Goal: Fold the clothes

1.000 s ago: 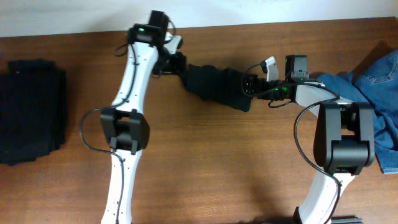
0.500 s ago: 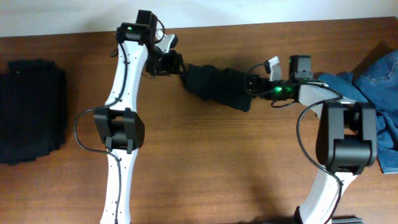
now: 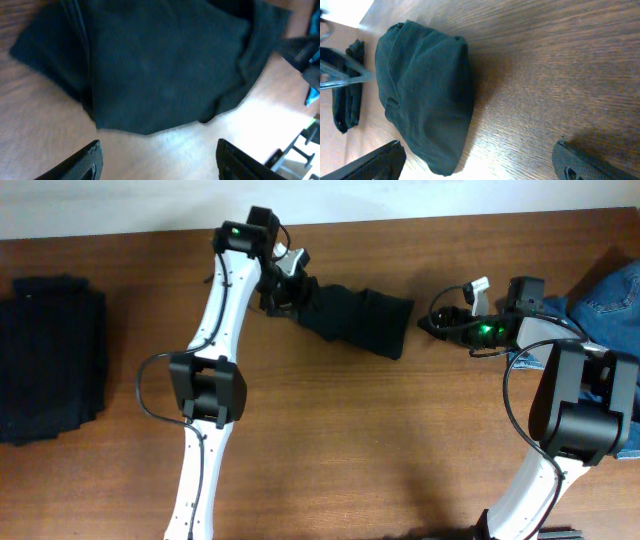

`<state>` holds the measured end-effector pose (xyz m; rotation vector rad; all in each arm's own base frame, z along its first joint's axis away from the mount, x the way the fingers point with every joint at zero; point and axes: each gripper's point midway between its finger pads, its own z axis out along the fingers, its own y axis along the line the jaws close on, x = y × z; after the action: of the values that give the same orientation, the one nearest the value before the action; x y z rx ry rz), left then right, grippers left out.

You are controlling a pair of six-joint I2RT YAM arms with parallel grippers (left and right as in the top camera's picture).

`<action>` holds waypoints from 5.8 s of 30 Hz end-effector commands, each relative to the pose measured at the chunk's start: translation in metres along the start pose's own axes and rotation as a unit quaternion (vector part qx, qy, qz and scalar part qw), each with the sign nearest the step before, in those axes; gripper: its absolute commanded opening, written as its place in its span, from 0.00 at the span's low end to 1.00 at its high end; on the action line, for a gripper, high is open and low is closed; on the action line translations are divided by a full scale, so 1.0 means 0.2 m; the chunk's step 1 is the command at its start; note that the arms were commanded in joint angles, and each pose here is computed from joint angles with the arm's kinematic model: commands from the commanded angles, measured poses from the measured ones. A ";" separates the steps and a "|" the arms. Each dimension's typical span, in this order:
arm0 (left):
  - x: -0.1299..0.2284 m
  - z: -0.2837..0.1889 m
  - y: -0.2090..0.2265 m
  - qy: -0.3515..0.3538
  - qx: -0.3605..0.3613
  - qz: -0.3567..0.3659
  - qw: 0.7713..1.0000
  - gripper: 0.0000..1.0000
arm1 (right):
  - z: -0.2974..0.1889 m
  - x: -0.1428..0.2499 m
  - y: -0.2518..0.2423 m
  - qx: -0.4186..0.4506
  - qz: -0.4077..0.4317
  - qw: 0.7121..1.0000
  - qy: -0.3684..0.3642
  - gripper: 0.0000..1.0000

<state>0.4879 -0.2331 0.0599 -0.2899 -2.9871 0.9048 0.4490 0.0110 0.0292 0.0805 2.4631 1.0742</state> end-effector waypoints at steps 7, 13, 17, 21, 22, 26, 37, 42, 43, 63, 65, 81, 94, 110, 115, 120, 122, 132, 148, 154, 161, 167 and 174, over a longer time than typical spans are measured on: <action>-0.09 0.28 0.25 -0.010 -0.051 -0.007 0.999 0.72 | 0.08 0.20 -0.11 0.036 0.016 0.998 0.058 0.99; -0.09 0.34 0.22 -0.010 -0.062 0.011 0.998 0.74 | 0.14 0.22 -0.04 0.029 -0.002 0.997 0.073 0.99; -0.06 0.42 0.19 0.003 -0.061 0.023 0.998 0.77 | 0.22 0.24 0.03 0.021 -0.024 0.996 0.084 0.99; -0.03 0.49 0.11 0.015 -0.059 0.044 0.997 0.77 | 0.28 0.26 0.10 0.013 -0.038 0.995 0.094 0.99; -0.02 0.50 0.09 0.016 -0.058 0.049 0.997 0.77 | 0.29 0.26 0.11 0.012 -0.040 0.995 0.095 0.99; -0.01 0.54 0.03 0.018 -0.055 0.063 0.996 0.77 | 0.31 0.27 0.14 0.009 -0.046 0.994 0.098 0.99; 0.00 0.56 0.00 0.021 -0.055 0.069 0.996 0.15 | 0.32 0.27 0.14 0.009 -0.047 0.994 0.098 0.99; 0.00 0.55 0.01 0.021 -0.053 0.067 0.996 0.00 | 0.25 0.20 0.16 -0.023 -0.025 0.996 0.081 0.99; 0.00 0.55 0.00 0.021 -0.047 0.066 0.996 0.00 | 0.23 0.19 0.15 -0.027 -0.017 0.996 0.078 0.99; -0.27 -0.30 -0.05 -0.130 0.080 0.012 0.988 0.01 | -0.09 0.19 -0.19 0.046 0.093 0.993 0.051 0.99; -0.29 -0.41 -0.02 -0.152 0.057 0.008 0.987 0.00 | -0.08 0.20 -0.19 0.054 0.088 0.993 0.058 0.99; -0.08 -1.37 0.48 -0.299 -0.156 -0.176 0.925 0.00 | 0.08 0.35 -0.09 0.100 0.057 0.984 0.135 0.99; 0.26 -1.91 0.86 -0.369 -0.223 -0.306 0.849 0.00 | 0.25 0.57 0.05 0.112 0.017 0.971 0.211 0.99; 0.69 -2.32 1.32 -0.408 -0.326 -0.421 0.741 0.00 | 0.40 0.73 0.14 0.174 -0.040 0.949 0.258 0.99; 0.76 -2.35 1.40 -0.407 -0.319 -0.438 0.735 0.00 | 0.41 0.72 0.15 0.173 -0.044 0.950 0.256 0.99; 0.70 -2.35 1.42 -0.422 -0.289 -0.429 0.745 0.00 | 0.41 0.72 0.15 0.173 -0.043 0.950 0.256 0.98; 0.66 -2.37 1.42 -0.439 -0.273 -0.417 0.748 0.00 | 0.40 0.74 0.15 0.171 -0.039 0.949 0.261 0.99; 0.52 -2.44 1.44 -0.484 -0.252 -0.381 0.746 0.00 | 0.38 0.78 0.16 0.173 -0.028 0.945 0.277 0.99; 0.51 -2.27 1.47 -0.439 -0.232 -0.406 0.767 0.00 | 0.38 0.77 0.15 0.173 -0.030 0.946 0.274 0.99; 0.51 -2.26 1.46 -0.437 -0.230 -0.409 0.767 0.00 | 0.38 0.77 0.15 0.173 -0.030 0.946 0.274 0.98; 0.43 -2.31 1.47 -0.466 -0.223 -0.389 0.762 0.00 | 0.38 0.77 0.15 0.173 -0.030 0.946 0.274 0.99; 0.30 -2.26 1.41 -0.471 -0.225 -0.364 0.771 0.00 | 0.38 0.77 0.15 0.173 -0.030 0.946 0.274 0.99; 0.26 -2.17 1.40 -0.451 -0.244 -0.367 0.776 0.00 | 0.38 0.77 0.15 0.173 -0.030 0.946 0.274 0.99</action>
<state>0.5257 0.2415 0.2417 1.6165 -3.4517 0.1800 0.3950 0.1275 0.0132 -0.2815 2.8460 0.7445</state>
